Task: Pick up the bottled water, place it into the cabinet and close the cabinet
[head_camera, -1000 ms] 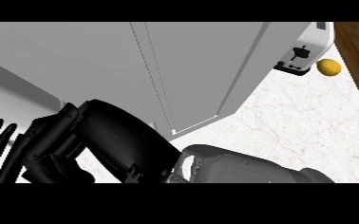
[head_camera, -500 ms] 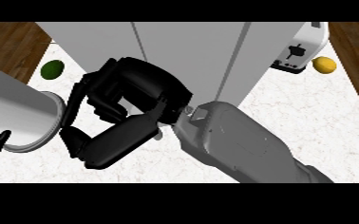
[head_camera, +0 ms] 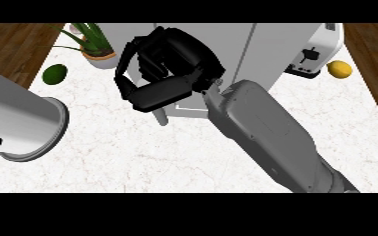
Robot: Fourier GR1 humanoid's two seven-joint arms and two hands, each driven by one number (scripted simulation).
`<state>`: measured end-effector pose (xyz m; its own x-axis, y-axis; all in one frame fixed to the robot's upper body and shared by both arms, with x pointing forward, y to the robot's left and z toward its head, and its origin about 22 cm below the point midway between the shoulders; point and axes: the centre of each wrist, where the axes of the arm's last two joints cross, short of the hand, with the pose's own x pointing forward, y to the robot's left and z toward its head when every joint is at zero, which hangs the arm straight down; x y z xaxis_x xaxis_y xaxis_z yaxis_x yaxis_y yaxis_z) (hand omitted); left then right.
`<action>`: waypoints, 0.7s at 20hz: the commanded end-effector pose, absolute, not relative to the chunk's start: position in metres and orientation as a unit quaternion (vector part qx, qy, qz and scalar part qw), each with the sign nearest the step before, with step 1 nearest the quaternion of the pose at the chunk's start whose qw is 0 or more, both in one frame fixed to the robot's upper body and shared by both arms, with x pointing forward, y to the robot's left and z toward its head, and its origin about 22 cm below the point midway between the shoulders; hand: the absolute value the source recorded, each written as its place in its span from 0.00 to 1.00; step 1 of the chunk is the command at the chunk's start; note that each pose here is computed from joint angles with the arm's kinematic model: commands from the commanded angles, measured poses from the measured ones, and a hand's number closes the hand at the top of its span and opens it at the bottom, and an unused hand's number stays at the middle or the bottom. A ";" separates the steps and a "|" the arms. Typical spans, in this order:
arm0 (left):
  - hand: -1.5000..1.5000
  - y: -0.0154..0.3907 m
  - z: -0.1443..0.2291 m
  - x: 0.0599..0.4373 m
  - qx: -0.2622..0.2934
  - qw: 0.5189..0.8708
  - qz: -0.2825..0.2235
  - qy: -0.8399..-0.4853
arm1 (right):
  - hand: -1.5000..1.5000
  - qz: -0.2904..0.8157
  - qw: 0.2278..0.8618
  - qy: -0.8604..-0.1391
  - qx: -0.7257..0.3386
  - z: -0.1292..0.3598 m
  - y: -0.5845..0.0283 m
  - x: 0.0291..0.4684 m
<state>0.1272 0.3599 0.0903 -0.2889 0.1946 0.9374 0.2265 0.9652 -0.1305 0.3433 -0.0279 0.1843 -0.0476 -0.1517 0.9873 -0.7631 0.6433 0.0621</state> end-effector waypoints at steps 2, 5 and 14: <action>0.00 0.356 0.091 0.137 -0.133 0.580 -0.017 -0.804 | 1.00 0.213 0.615 -0.715 0.256 0.192 -0.059 0.382; 0.00 0.354 0.090 0.131 -0.136 0.586 -0.027 -0.798 | 1.00 0.204 0.613 -0.729 0.226 0.177 -0.062 0.380; 0.00 0.344 0.095 0.139 -0.153 0.583 -0.019 -0.797 | 0.00 0.185 0.599 -0.755 0.194 0.178 -0.079 0.393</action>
